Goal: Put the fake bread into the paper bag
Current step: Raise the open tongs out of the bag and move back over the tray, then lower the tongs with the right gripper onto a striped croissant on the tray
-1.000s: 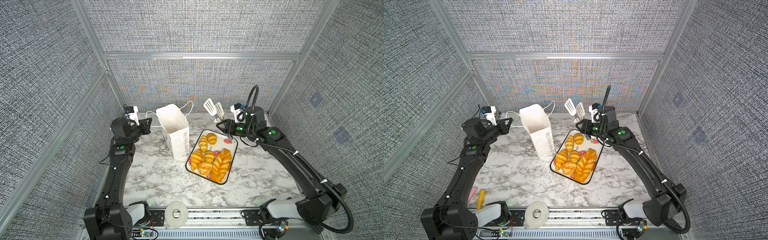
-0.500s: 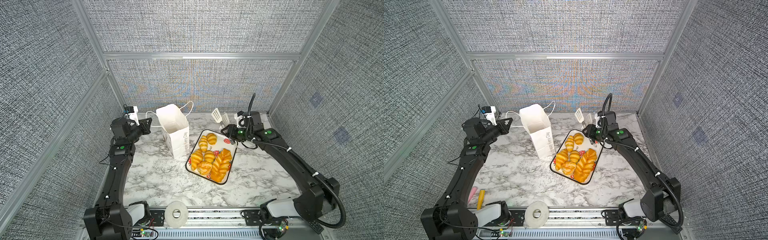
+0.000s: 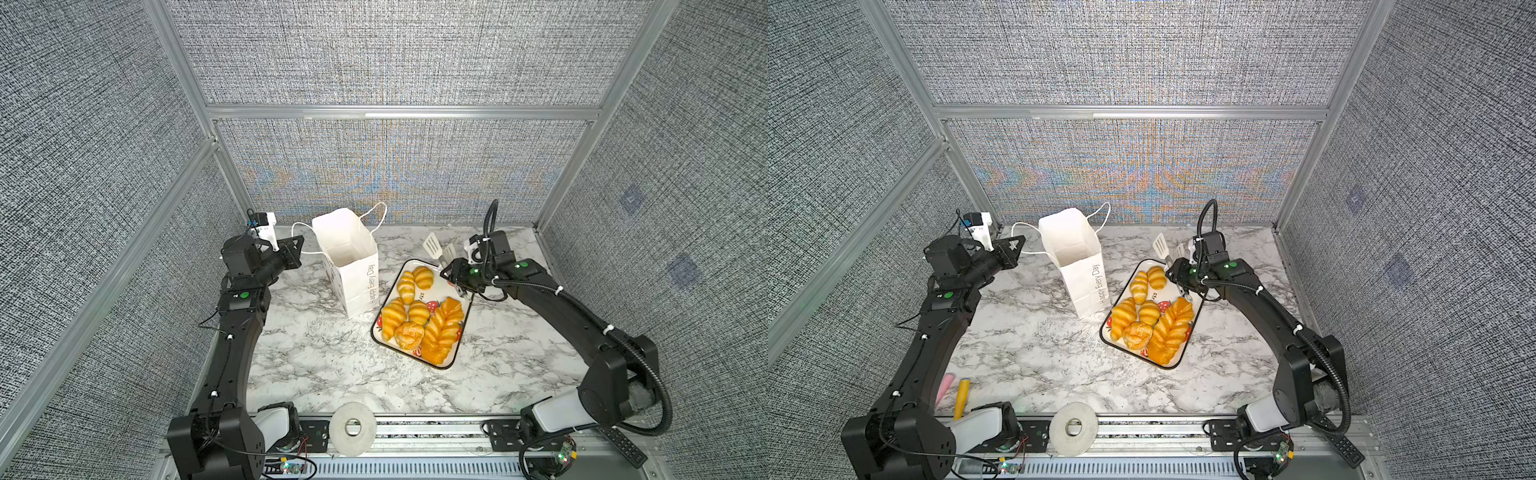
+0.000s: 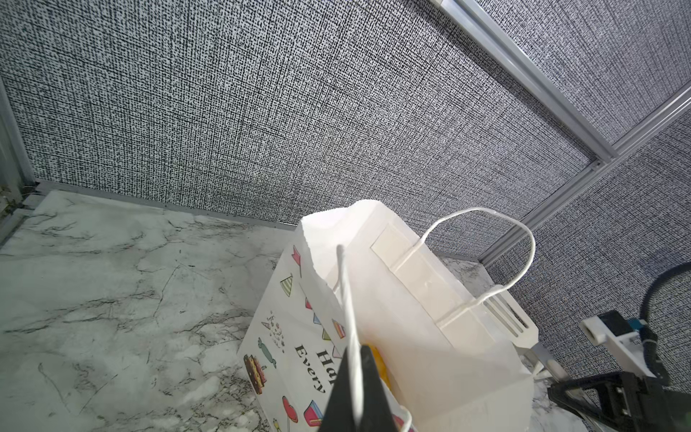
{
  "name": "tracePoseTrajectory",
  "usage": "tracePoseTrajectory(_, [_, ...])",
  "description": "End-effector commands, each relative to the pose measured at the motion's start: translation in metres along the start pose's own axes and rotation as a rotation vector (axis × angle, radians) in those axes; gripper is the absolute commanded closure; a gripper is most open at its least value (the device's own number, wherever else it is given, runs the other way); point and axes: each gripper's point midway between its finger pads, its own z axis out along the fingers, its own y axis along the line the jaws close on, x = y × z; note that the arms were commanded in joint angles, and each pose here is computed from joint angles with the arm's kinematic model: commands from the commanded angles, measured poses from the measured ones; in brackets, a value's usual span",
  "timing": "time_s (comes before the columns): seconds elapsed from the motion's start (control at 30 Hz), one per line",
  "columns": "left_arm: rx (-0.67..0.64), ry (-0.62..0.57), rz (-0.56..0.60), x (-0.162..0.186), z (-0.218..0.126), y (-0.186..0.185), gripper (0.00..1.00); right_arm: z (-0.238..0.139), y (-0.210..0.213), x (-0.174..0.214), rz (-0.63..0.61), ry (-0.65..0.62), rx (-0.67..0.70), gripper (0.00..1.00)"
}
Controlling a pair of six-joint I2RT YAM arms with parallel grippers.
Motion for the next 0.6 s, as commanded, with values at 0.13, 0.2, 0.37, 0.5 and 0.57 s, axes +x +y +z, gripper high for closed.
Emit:
tracePoseTrajectory(0.13, [0.011, -0.011, 0.010, -0.004, -0.001, -0.003, 1.00, 0.013, -0.003, 0.001, 0.012, 0.009, -0.004, 0.48])
tracePoseTrajectory(0.2, [0.012, -0.010, 0.010, -0.004, -0.002, -0.003, 1.00, 0.017, -0.006, 0.003, 0.016, 0.018, 0.002, 0.48])
tracePoseTrajectory(0.37, [0.012, -0.010, 0.012, -0.004, -0.002, -0.003, 1.00, 0.027, -0.013, 0.008, 0.022, 0.042, 0.020, 0.48])
tracePoseTrajectory(0.5, [0.011, -0.010, 0.011, -0.004, -0.002, -0.003, 1.00, 0.035, -0.018, 0.012, 0.028, 0.059, 0.031, 0.48])
tracePoseTrajectory(0.57, [0.011, -0.011, 0.011, -0.004, -0.001, -0.003, 1.00, 0.039, -0.020, 0.014, 0.029, 0.068, 0.035, 0.48])
